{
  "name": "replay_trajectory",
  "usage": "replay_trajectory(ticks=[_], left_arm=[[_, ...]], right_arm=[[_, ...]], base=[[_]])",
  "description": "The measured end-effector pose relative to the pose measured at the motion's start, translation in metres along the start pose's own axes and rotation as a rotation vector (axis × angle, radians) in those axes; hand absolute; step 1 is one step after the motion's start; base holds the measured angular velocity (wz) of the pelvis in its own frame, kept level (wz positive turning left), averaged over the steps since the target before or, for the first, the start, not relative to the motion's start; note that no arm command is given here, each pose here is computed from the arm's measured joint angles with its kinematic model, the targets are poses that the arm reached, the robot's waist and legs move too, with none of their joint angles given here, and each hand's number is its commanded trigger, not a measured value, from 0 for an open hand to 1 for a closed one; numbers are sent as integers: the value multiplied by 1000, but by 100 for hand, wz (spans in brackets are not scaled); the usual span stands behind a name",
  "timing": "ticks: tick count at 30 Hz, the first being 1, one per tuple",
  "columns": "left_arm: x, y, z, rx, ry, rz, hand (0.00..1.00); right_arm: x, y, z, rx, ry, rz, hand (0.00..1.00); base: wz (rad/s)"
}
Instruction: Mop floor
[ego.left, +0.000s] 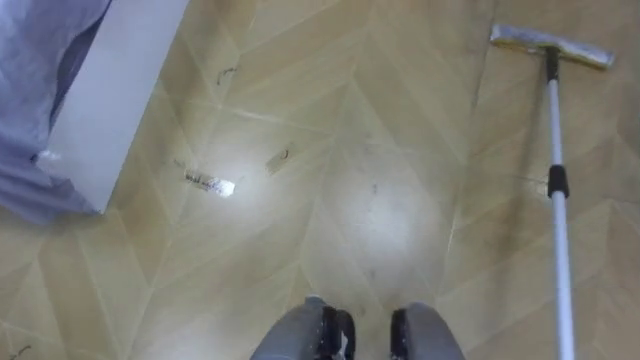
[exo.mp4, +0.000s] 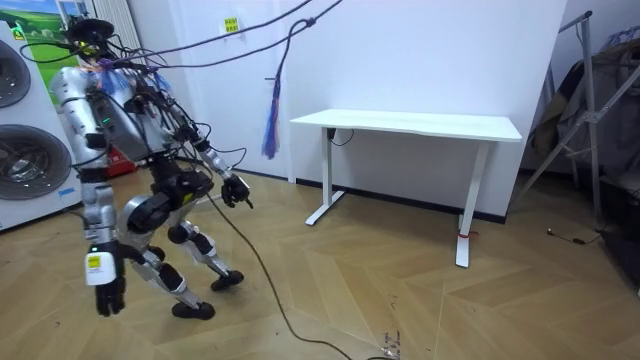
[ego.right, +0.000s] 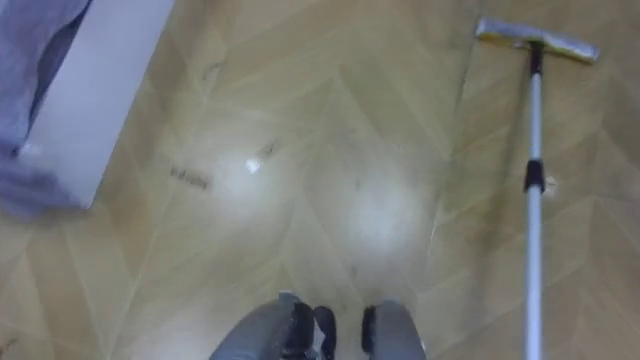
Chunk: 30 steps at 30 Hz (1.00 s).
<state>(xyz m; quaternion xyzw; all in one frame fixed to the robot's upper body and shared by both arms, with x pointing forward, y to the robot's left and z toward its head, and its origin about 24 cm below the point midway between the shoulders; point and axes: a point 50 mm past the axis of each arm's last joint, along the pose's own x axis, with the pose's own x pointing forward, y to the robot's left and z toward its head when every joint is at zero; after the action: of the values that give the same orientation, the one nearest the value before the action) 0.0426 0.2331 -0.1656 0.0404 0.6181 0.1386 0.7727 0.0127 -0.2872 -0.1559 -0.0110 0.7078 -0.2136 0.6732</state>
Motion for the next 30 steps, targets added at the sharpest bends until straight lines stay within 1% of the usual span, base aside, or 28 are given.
replay_trajectory(ticks=[2, 3, 5, 6, 7, 8, 10, 11, 13, 15, 16, 17, 20, 22, 23, 25, 26, 27, 28, 30], left_arm=[[-1, -9, -5, -6, 13, -20, 0], [-2, -13, -12, -8, 34, -26, 0], [-3, -15, -22, -6, 80, -12, 0], [-4, -14, -24, -2, 100, 2, 0], [-3, -13, -23, -5, 99, 17, 0], [-3, -12, -23, -7, 98, 26, 0], [-3, -2, -22, 6, 103, 62, 0], [-3, 1, -22, 20, 103, 70, 0], [-3, 8, -22, 84, 97, 90, 0], [-3, 12, -22, 95, 90, 92, 0], [-4, 15, -23, 100, 91, 92, 0], [-4, 17, -23, 102, 87, 86, 0], [-4, 19, -23, 106, 83, 57, 0], [-4, 12, -14, 99, 43, 22, 0], [-4, 10, -11, 98, 30, 15, 0], [-4, 6, -3, 61, -10, 6, 0], [-4, 5, -1, 51, -24, 4, 0], [-4, 1, 1, 49, -41, -1, 0], [-4, -1, 5, 44, -60, -6, 0], [-5, -2, 8, 38, -78, -10, 0]], right_arm=[[0, 7, 4, -20, -13, 1, 100], [-1, 11, 7, -32, -14, -1, 100], [-4, 14, 21, -46, -18, -3, 100], [-7, 13, 35, -43, -27, -13, 100], [-12, 11, 56, -29, -55, -29, 100], [-16, 10, 69, -25, -80, -37, 100], [-41, 11, 132, -11, -240, -57, 100], [-47, 10, 146, -2, -283, -58, 100], [-69, 6, 185, 47, -430, -39, 100], [-83, 6, 205, 95, -502, 8, 100], [-86, 7, 210, 128, -523, 42, 100], [-85, 8, 209, 138, -521, 56, 100], [-64, 4, 178, 175, -432, 79, 100], [-42, -6, 139, 191, -334, 90, 100], [-37, -9, 128, 187, -309, 86, 100], [-20, -22, 82, 151, -195, 41, 100], [-16, -25, 70, 137, -167, 27, 100], [-10, -28, 48, 117, -110, -3, 100], [-6, -24, 31, 108, -67, -17, 100], [-3, -13, 15, 90, -30, -13, 100]], base=[[-58], [-35], [-23], [7], [10], [0], [7], [30], [32], [37], [44], [49], [57], [24], [-3], [9], [30], [21], [7], [-30]])
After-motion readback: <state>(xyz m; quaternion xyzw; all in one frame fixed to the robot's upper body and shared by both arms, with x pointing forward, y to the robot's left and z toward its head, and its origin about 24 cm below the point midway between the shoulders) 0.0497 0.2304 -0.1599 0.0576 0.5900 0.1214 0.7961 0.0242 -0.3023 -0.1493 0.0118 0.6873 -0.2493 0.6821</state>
